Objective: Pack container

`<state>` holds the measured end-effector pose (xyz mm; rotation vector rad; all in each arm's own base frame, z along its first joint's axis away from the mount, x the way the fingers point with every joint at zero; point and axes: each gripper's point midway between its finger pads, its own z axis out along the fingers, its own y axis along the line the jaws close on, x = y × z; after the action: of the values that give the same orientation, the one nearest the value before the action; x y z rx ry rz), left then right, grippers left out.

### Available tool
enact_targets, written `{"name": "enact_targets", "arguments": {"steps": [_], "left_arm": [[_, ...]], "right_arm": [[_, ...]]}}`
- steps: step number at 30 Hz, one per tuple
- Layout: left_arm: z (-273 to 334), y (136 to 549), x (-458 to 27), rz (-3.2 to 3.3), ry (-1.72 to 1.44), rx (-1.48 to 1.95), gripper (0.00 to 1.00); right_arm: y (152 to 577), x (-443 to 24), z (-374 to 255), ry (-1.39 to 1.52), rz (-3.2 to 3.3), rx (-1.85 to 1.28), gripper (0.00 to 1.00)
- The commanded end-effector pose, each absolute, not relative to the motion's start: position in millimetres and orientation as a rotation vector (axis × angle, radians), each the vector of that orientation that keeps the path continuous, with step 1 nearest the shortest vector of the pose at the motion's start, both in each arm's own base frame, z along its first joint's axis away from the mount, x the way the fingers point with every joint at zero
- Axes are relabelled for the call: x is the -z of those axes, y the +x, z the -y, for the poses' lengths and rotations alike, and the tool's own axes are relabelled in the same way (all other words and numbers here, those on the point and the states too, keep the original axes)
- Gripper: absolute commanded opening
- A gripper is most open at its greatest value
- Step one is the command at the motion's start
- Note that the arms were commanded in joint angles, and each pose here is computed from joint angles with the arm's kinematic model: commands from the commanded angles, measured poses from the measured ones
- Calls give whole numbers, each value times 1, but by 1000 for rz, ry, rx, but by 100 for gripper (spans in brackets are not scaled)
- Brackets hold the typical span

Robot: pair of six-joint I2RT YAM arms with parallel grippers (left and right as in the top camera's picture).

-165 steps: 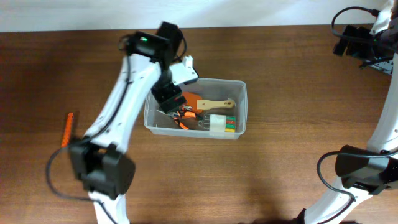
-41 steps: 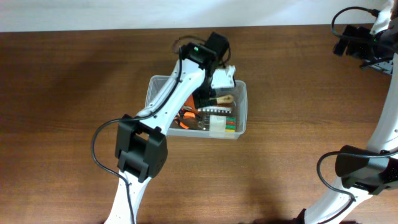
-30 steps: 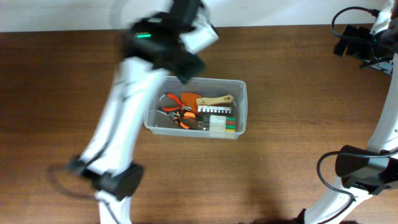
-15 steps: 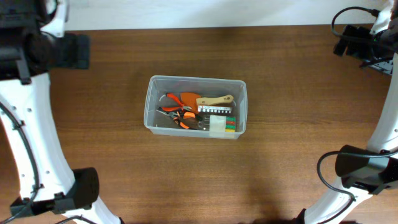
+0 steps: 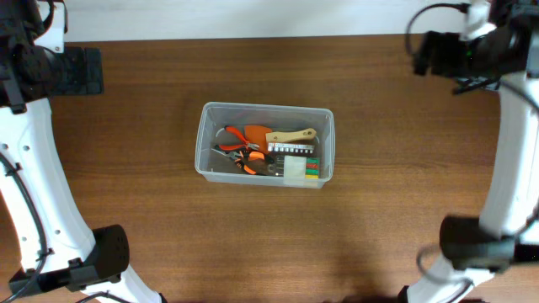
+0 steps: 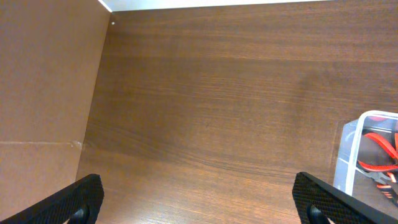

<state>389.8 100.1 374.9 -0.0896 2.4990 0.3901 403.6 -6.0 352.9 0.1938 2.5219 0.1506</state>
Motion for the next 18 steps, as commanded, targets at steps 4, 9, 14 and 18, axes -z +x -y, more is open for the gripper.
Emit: {"name": "enact_targets", "arguments": {"steps": [4,9,14,18], "left_arm": [[-102,388,-376,-2496,-116,-389,99],[-102,388,-376,-2496,-115,-389,99],[-102,388,-376,-2496,-116,-389,99],[-102,388,-376,-2496,-115,-389,99]], "right_arm": [[303,-453,-56,-54,-2245,-251,98],[230,-443,-40,-62,-2210,-191,98],[189,-405,5,54,-2105,56,99],[182,-365,5,62,-1997,33,98]]}}
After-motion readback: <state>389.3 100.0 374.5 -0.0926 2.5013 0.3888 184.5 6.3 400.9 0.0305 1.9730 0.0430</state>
